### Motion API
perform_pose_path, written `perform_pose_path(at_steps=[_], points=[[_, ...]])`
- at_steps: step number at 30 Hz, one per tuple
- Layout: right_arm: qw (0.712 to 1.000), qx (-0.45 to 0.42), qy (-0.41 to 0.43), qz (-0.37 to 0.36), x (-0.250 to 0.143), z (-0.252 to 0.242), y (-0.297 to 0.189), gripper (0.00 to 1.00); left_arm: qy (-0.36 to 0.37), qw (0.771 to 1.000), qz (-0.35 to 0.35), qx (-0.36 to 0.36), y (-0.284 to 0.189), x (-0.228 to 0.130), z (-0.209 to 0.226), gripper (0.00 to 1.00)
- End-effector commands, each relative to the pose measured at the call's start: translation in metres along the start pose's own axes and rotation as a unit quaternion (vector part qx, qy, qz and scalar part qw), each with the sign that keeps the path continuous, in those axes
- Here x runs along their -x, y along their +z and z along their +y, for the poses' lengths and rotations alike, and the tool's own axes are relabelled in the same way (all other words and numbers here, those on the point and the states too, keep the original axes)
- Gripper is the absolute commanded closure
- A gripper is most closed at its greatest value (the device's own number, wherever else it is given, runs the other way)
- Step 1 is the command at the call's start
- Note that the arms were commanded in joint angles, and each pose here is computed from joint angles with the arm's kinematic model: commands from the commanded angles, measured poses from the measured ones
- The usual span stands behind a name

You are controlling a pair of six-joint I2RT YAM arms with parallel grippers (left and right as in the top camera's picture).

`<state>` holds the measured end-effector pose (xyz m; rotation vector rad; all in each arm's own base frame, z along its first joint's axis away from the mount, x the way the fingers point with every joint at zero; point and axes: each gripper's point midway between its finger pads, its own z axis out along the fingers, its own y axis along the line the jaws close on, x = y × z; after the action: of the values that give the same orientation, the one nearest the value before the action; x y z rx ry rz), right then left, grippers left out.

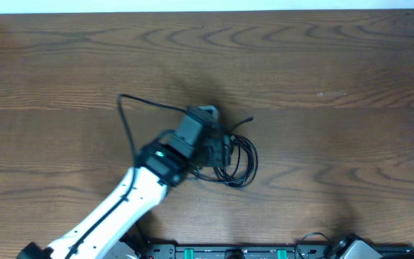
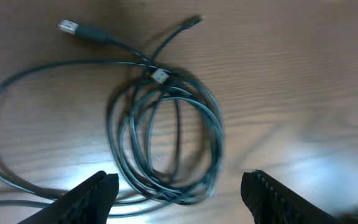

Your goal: Untangle cables

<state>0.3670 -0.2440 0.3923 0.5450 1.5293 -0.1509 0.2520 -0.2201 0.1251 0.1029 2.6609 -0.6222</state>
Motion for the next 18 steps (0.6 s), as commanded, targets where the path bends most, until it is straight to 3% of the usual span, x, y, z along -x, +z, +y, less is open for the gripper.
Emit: perform_pose_path(at_steps=[1, 10, 18], points=[[1.0, 0.018, 0.007, -0.018, 0.017, 0.015, -0.014, 0.01, 0.053, 0.992, -0.041, 0.111, 0.014, 0.002, 0.02, 0.31], [0.999, 0.019, 0.031, -0.021, 0.023, 0.019, -0.024, 0.01, 0.128, 0.987, -0.006, 0.093, 0.068, -0.037, -0.02, 0.31], [0.999, 0.02, 0.041, -0.009, 0.017, 0.021, -0.023, 0.01, 0.136, 0.985, 0.018, 0.109, 0.096, -0.051, -0.012, 0.31]])
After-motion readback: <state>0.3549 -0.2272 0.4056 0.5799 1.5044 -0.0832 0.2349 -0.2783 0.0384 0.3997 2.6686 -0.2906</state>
